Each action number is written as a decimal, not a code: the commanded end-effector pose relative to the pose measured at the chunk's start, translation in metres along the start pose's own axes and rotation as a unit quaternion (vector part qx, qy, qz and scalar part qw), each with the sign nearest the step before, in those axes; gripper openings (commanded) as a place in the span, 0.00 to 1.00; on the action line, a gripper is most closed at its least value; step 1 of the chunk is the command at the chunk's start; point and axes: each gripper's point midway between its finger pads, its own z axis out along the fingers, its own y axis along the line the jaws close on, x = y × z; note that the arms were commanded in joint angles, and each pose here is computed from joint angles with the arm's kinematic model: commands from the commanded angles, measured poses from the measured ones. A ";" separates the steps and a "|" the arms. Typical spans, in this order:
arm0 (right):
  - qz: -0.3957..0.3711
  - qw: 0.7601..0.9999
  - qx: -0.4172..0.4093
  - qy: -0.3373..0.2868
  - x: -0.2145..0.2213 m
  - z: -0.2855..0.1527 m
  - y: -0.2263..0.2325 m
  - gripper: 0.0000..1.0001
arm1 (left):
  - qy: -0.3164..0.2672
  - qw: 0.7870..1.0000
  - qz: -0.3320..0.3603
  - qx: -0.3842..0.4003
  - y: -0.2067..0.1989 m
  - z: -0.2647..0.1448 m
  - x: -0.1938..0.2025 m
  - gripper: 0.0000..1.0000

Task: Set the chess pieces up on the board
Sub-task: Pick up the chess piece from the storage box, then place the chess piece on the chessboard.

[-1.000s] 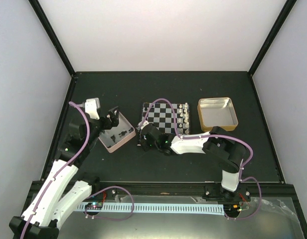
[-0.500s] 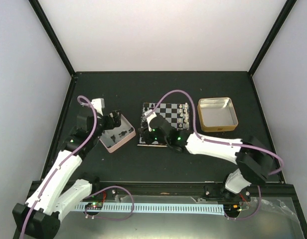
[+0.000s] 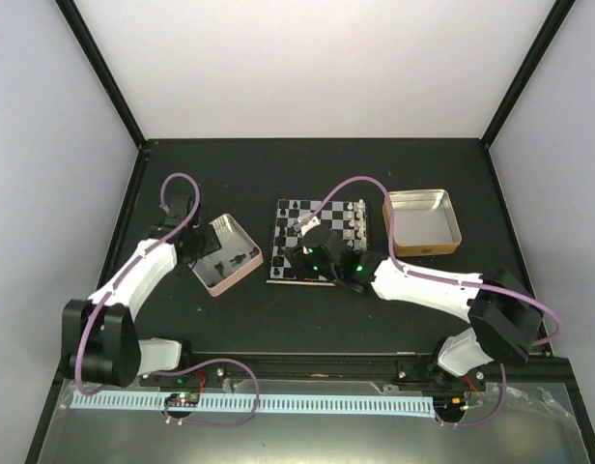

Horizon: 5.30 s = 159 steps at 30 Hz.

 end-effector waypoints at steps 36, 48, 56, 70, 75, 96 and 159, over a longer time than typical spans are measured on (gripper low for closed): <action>0.033 0.999 0.011 -0.036 -0.024 -0.046 -0.028 0.34 | 0.045 0.898 -0.411 -0.153 0.060 0.072 -0.002 0.41; 0.036 0.997 0.021 -0.070 -0.043 -0.068 -0.031 0.34 | 0.055 0.894 -0.417 -0.156 0.062 0.078 -0.003 0.26; 0.038 0.996 0.021 -0.072 -0.043 -0.069 -0.031 0.34 | 0.037 0.906 -0.397 -0.140 0.058 0.069 -0.011 0.22; 0.042 0.996 0.014 -0.071 -0.043 -0.067 -0.029 0.34 | 0.036 0.921 -0.367 -0.125 0.042 0.058 -0.006 0.21; 0.044 0.997 0.007 -0.065 -0.041 -0.063 -0.026 0.34 | 0.041 0.942 -0.320 -0.097 0.022 0.055 -0.007 0.21; 0.178 0.967 -0.169 0.073 -0.026 -0.019 -0.013 0.43 | 0.015 0.963 0.084 0.257 -0.128 -0.024 0.042 0.17; 0.243 0.933 -0.249 0.095 -0.046 -0.029 0.005 0.24 | -0.004 0.884 0.208 0.419 -0.201 -0.078 0.078 0.19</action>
